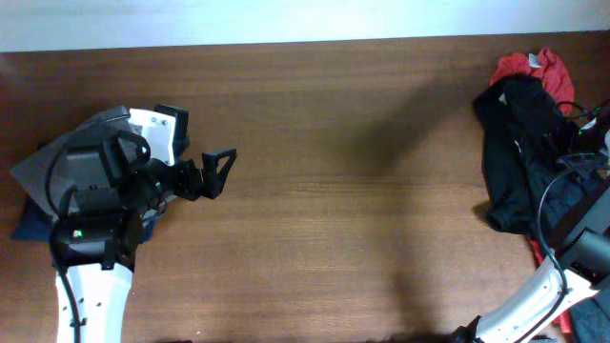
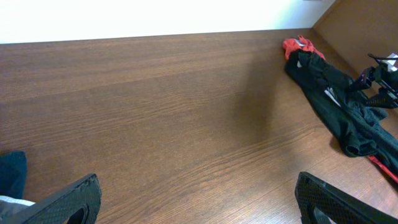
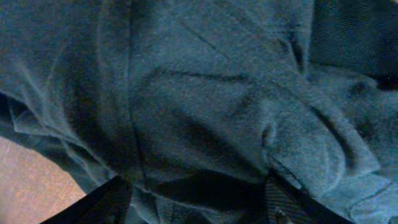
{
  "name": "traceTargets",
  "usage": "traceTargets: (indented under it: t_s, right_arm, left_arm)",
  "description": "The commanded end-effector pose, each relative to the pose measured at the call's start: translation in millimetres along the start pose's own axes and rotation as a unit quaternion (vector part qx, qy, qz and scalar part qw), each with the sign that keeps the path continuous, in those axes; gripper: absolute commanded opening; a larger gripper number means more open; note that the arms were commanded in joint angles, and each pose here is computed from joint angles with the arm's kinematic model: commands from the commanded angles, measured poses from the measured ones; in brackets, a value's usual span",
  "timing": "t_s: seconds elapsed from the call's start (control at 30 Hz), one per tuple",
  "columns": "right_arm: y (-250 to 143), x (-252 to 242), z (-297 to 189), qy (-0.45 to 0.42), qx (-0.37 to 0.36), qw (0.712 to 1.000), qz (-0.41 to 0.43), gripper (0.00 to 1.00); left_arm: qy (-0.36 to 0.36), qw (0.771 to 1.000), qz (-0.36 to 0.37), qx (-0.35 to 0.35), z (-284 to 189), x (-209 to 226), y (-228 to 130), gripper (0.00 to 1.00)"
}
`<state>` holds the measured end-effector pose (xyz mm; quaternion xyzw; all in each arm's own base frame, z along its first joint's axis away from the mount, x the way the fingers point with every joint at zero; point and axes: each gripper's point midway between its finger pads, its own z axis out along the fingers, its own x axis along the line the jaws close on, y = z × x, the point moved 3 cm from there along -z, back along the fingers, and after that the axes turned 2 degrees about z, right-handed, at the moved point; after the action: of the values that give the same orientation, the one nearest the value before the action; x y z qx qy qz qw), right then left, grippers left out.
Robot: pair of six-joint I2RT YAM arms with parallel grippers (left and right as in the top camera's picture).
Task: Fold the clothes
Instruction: 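Reach the right gripper into the dark clothes pile and grasp a garment, then pull the dark green shirt from the pile onto the table center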
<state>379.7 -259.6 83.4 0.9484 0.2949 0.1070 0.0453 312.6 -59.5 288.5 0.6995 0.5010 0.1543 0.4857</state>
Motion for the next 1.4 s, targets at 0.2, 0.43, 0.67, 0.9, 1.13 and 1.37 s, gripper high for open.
traceTargets:
  t_s: [0.2,0.43,0.67,0.9,1.13,1.37]
  right_arm:
    - [8.3,3.4,-8.7,-0.009,-0.023,1.000,-0.011,0.04]
    - [11.1,43.7,-71.3,0.112,-0.060,0.989,-0.069,0.04]
    - [-26.6,125.1,-235.3,0.336,-0.179,0.902,-0.203,0.04]
    - [-127.9,194.4,-326.4,0.419,-0.214,0.817,-0.333,0.04]
    - [-237.0,258.9,-311.4,0.457,-0.100,0.771,-0.433,0.04]
    - [-346.7,306.4,-277.1,0.439,-0.021,0.729,-0.525,0.04]
  left_arm:
    - [0.001,1.000,0.008,-0.005,-1.7,-1.6,5.5,0.99]
    - [0.006,0.999,0.025,-0.027,-8.5,-3.9,20.2,0.99]
    - [0.039,0.995,0.053,-0.070,-26.9,-5.2,56.3,0.99]
    - [0.081,0.989,0.074,-0.103,-45.8,-4.4,84.6,0.99]
    - [0.132,0.982,0.073,-0.117,-67.2,2.5,101.3,0.99]
    - [0.160,0.976,0.067,-0.130,-88.4,10.2,109.7,0.99]
